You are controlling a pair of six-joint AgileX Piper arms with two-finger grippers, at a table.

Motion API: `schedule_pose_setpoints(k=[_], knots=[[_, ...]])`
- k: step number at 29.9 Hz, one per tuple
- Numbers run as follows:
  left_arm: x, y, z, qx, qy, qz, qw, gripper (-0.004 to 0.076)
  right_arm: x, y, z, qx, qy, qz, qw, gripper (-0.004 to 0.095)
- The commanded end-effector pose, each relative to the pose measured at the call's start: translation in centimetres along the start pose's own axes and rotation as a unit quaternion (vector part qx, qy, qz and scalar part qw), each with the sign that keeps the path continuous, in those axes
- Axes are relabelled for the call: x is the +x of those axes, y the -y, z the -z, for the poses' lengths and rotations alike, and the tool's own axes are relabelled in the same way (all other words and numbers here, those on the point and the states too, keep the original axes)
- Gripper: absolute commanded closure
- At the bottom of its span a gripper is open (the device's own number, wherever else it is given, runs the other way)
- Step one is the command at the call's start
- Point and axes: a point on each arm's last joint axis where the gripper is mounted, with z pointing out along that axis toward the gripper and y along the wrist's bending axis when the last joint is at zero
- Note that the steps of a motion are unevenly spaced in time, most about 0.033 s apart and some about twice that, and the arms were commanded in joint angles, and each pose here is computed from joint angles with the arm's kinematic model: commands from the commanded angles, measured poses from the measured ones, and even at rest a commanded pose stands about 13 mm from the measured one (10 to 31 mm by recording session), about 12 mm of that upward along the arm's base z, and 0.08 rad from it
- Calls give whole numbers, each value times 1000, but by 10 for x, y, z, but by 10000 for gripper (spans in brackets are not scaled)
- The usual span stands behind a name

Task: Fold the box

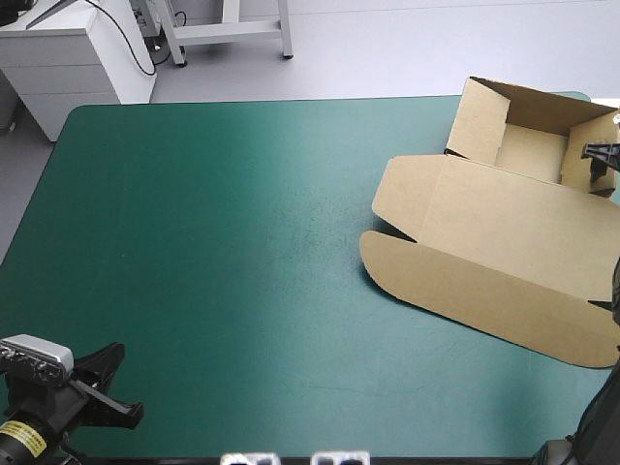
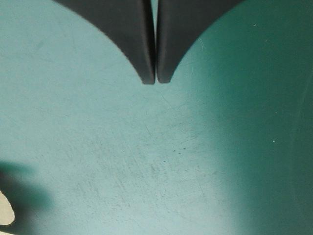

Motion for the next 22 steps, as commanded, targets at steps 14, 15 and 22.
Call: schedule_pose_setpoints(k=[14,15,22], knots=[[-12,1,4,7,38,6,999,732,58,-59,272,-192,287,89,934,715],[-12,1,4,7,38,7,999,732,64,-66,278,-204,290,100,930,834],[-12,1,3,8,36,9,999,732,108,-127,285,-326,258,215,883,924]])
